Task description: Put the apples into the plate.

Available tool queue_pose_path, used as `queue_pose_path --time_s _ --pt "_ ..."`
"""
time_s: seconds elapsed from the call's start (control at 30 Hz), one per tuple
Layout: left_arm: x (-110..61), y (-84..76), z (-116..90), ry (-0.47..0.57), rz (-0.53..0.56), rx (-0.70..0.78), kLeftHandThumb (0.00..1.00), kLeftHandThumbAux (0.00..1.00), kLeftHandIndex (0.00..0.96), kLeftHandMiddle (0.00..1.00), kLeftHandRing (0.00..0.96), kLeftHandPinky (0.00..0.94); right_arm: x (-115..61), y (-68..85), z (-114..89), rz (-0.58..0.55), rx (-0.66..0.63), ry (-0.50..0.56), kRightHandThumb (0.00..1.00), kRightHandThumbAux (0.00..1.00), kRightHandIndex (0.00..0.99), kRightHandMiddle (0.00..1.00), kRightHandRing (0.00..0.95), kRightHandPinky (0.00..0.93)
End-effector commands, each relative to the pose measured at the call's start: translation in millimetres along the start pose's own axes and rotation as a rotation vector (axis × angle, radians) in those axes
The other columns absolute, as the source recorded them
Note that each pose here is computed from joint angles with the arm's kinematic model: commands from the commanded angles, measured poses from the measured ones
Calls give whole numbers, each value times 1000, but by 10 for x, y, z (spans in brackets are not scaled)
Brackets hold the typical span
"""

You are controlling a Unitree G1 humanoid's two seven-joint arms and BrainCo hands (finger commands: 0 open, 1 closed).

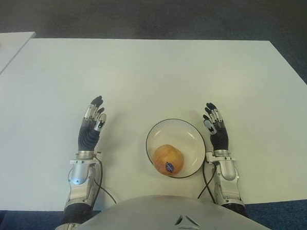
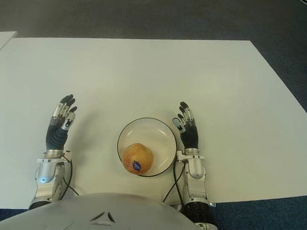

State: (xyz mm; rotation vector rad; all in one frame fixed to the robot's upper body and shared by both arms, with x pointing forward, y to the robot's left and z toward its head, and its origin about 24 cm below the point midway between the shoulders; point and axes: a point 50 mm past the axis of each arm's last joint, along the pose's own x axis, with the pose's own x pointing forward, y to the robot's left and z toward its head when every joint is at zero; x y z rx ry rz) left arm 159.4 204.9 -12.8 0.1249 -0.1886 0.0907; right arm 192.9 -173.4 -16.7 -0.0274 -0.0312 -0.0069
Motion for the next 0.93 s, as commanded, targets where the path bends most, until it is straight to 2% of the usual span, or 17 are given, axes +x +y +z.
queue_pose_path --time_s 0.03,0.37,0.6,0.7,0.93 --pt "-311 -88 -278 225 -37 33 40 426 0 0 0 1 -232 -46 -238 -38 23 136 93 421 0 0 0 0" --pt "-317 -173 -236 243 -63 15 63 421 0 0 0 0 -272 -121 -239 -54 14 139 73 435 0 0 0 0" --pt "-262 -315 -250 256 -59 -17 73 419 0 0 0 0 -289 -171 -242 -57 1 142 62 431 0 0 0 0" --pt "-239 -383 -303 270 -44 -27 77 436 0 0 0 0 -293 -195 -247 -53 -6 150 58 427 0 0 0 0" --pt "-274 -424 -295 290 -6 -45 72 485 0 0 0 0 -293 -230 -262 -59 4 176 48 437 0 0 0 0"
